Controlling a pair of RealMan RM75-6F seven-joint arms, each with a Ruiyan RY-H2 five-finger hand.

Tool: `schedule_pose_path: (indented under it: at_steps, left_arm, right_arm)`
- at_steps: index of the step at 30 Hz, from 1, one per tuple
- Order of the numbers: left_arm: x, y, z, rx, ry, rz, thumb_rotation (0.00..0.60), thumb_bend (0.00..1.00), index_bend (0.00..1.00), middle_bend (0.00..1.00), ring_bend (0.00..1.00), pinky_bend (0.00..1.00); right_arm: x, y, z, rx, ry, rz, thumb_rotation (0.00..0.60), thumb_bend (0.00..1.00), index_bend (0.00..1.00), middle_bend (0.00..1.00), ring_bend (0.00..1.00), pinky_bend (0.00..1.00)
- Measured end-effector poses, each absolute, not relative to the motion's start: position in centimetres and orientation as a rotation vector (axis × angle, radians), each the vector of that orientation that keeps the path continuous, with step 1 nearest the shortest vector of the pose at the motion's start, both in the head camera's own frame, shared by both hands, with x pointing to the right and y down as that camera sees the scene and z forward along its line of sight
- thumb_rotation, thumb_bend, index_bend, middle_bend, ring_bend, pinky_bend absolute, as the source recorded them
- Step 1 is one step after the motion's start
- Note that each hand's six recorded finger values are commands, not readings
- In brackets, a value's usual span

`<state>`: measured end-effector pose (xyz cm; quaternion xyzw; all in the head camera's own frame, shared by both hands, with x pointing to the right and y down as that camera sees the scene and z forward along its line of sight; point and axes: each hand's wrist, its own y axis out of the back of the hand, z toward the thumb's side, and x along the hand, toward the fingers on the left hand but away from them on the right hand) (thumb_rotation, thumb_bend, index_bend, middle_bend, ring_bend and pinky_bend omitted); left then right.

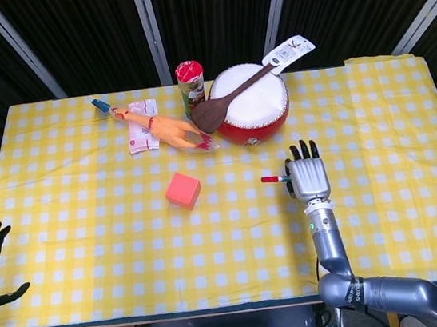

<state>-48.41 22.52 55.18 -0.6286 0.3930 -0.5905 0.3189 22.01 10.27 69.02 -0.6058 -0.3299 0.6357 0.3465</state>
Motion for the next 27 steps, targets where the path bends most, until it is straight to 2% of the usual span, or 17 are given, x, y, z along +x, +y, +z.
schedule_pose_path:
  at_steps: [9, 20, 27]
  left_arm:
    - [-48.2, 22.6, 55.3, -1.643, 1.019, -1.549, 0.6, 0.01, 0.0, 0.0, 0.0, 0.0]
    - [-48.0, 22.5, 55.5, -1.639, 1.006, -1.546, 0.6, 0.01, 0.0, 0.0, 0.0, 0.0]
    - [-48.0, 22.4, 55.4, -1.632, 1.014, -1.539, 0.6, 0.01, 0.0, 0.0, 0.0, 0.0]
  right_arm:
    - [26.7, 11.4, 69.9, -1.527, -0.815, 1.742, 0.6, 0.54, 0.59, 0.18, 0.0, 0.03]
    - [28.1, 12.4, 70.0, -1.524, -0.791, 1.774, 0.6, 0.54, 0.32, 0.16, 0.0, 0.03]
    - [28.1, 13.1, 67.8, -1.548, -0.803, 1.737, 0.6, 0.54, 0.3, 0.13, 0.0, 0.03]
